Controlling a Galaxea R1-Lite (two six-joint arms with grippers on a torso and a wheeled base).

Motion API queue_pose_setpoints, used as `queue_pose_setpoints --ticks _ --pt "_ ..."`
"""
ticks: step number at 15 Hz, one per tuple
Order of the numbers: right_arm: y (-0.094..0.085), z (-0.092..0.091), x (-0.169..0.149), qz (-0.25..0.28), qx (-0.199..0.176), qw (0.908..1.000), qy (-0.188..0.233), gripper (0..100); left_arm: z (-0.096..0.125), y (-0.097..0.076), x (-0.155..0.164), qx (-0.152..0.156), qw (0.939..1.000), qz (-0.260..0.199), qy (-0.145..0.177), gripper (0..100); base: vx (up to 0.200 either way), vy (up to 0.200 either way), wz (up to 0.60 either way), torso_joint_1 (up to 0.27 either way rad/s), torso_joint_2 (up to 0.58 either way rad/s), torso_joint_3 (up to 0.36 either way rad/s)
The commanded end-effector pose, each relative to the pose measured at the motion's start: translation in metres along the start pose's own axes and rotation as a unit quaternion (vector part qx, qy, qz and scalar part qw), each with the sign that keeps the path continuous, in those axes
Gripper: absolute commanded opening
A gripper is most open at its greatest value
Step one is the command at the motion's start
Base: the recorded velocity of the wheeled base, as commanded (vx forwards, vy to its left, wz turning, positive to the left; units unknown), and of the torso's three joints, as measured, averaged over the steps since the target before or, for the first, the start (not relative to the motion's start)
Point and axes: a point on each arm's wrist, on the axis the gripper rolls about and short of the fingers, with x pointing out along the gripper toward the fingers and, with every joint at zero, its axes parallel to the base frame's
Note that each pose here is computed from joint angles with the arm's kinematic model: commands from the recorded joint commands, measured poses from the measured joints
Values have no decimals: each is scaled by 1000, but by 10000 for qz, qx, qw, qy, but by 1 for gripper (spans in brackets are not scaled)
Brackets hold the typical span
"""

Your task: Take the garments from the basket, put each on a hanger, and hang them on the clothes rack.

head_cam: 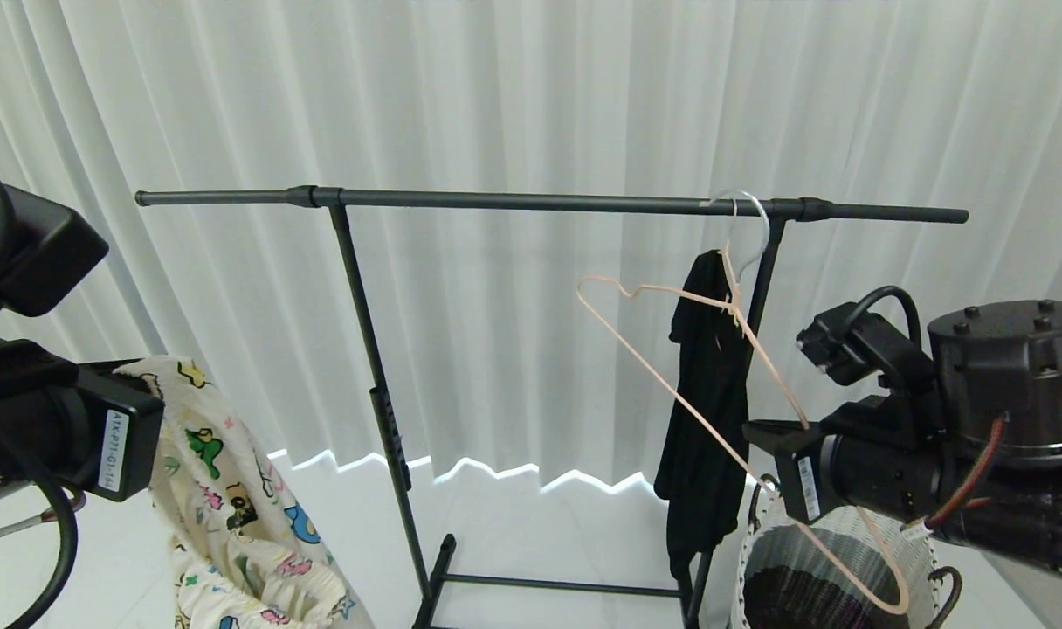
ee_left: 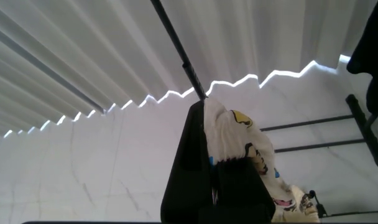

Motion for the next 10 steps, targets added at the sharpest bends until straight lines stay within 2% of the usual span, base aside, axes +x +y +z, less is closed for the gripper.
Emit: queue_pose_setpoints --ticks 1,4,7,8,10 --pt "5 -6 -9 150 -63 9999 3 0 -2 -2 1 37 10000 -46 28 0 -200 0 0 7 7 -2" --pt "18 -27 -24 554 -289 9979 181 0 -8 -10 1 184 9995 -257 87 0 -200 0 0 2 1 2" --pt "25 -37 -31 781 -420 9957 266 0 -13 -16 5 277 9987 -365 204 0 0 0 0 0 0 0" --pt "29 -41 -36 1026 -495 9930 308 0 -16 -21 14 324 9980 -381 398 0 0 0 0 0 0 0" --pt "39 -43 -43 1496 -598 9864 325 0 -14 -28 30 176 9970 -382 653 0 0 0 0 0 0 0"
